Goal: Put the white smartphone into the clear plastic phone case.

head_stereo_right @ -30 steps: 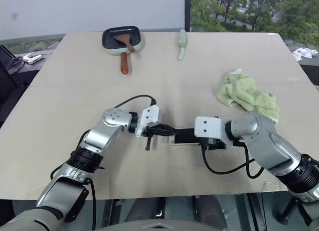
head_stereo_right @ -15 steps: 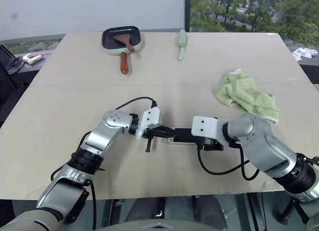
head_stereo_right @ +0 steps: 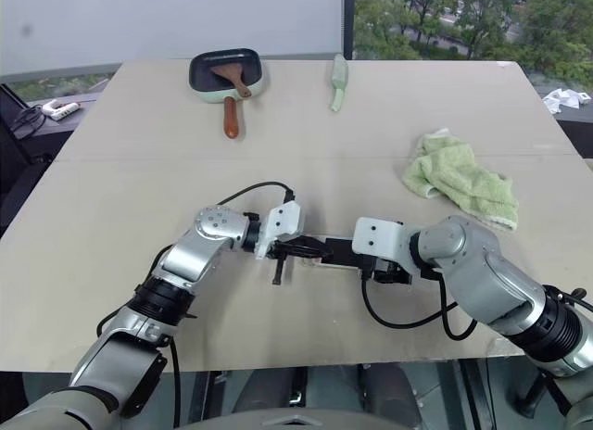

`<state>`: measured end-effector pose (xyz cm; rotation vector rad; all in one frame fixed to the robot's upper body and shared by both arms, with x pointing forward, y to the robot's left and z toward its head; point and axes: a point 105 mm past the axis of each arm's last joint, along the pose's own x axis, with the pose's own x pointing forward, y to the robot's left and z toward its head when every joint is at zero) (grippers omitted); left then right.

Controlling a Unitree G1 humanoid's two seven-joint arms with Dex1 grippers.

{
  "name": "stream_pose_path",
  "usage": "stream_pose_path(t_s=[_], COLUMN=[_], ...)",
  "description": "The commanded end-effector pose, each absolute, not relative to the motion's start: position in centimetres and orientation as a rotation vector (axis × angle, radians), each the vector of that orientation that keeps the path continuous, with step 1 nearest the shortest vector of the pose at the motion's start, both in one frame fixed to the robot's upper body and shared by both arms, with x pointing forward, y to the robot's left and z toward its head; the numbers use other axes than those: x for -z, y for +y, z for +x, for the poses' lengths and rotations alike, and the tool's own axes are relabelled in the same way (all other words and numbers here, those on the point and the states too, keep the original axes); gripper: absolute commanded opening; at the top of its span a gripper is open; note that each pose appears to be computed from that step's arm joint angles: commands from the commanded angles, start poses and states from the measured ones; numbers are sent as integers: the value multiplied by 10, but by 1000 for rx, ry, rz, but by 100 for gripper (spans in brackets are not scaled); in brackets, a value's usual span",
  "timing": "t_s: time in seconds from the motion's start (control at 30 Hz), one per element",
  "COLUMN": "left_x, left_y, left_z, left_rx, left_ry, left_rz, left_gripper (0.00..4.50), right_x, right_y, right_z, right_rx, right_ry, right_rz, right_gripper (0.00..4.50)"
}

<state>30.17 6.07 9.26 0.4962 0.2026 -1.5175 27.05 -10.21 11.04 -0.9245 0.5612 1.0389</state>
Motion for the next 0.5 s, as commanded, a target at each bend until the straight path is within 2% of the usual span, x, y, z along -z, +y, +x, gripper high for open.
stream_pose_path(t_s=[0.03, 0.5], left_x=[-77, -51], left_y=[64, 73], left_z=[298, 294], left_rx=[1514, 1467], left_ry=[269, 411], left_rz=[512, 487], left_gripper=[0, 0], right_x=[-120, -116], right_y=[-97, -97], right_z=[270, 274], right_rx=[-1031, -1012], right_ry=[515, 519], right_rz=[-942, -940], right_gripper=[273, 273])
